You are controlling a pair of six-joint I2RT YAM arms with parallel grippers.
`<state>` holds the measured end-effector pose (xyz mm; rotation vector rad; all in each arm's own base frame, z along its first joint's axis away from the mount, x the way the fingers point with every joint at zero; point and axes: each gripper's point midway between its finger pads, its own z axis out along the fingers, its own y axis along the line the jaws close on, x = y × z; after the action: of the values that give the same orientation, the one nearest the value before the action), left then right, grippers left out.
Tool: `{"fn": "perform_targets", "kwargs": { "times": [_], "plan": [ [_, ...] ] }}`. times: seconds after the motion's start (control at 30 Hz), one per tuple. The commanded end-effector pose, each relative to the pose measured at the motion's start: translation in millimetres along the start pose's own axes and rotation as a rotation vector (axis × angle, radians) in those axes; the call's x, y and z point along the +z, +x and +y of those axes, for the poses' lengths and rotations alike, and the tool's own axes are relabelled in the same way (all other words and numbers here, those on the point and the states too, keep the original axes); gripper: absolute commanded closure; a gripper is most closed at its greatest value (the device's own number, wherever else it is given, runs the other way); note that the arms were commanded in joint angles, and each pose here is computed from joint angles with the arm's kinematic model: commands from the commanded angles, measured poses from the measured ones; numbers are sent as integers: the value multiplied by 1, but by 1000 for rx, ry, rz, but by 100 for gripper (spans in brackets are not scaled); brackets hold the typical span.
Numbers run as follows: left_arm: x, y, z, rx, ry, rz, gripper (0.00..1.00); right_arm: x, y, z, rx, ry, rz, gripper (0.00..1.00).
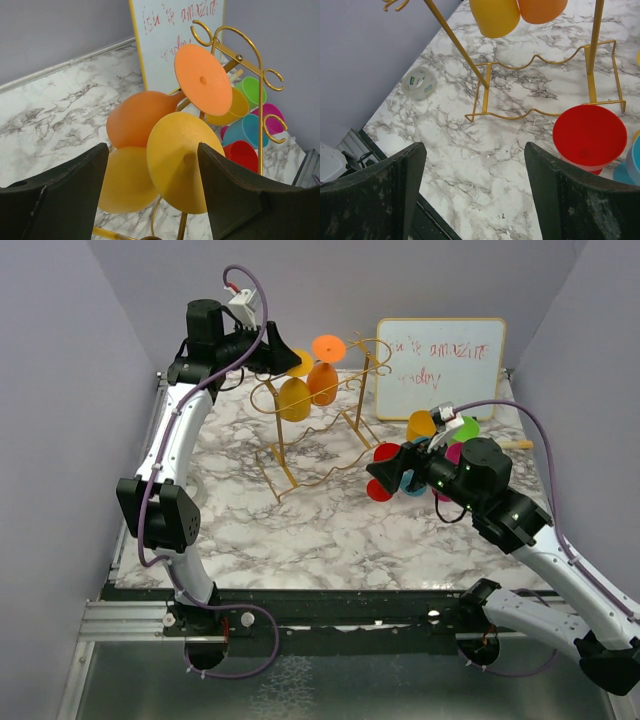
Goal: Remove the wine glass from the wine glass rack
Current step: Pick up the wine glass from the wine rack.
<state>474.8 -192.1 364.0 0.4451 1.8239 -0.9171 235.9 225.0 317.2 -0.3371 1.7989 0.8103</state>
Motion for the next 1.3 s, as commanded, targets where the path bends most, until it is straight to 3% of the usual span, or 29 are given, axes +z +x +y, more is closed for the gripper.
{"fn": "perform_targets", "kwargs": {
  "times": [0.0, 0.33, 0.67, 0.8, 1.0, 1.13, 1.2, 1.27],
  "plan": [
    [-5, -8, 4, 41, -46, -16, 28, 0, -6, -1, -15, 18, 0, 15],
    [-12, -9, 0, 80, -53, -22, 37, 5, 0, -2, -14, 16, 28, 15],
    [-16, -26, -8, 109, -48, -54, 61, 7, 4, -4, -10, 22, 37, 15],
    [-17, -31, -10, 115, -45, -63, 63, 9, 5, -4, -8, 21, 43, 15],
    [-18, -34, -10, 119, -54, -70, 75, 9, 7, -7, -7, 36, 51, 15],
    [-17, -33, -8, 116, -59, -67, 74, 9, 7, -7, -6, 36, 51, 15],
    [-17, -31, -7, 115, -57, -62, 54, 9, 7, -7, -7, 39, 52, 15],
    [-17, -30, -6, 118, -59, -54, 50, 9, 8, -8, -7, 42, 53, 15]
  ]
}}
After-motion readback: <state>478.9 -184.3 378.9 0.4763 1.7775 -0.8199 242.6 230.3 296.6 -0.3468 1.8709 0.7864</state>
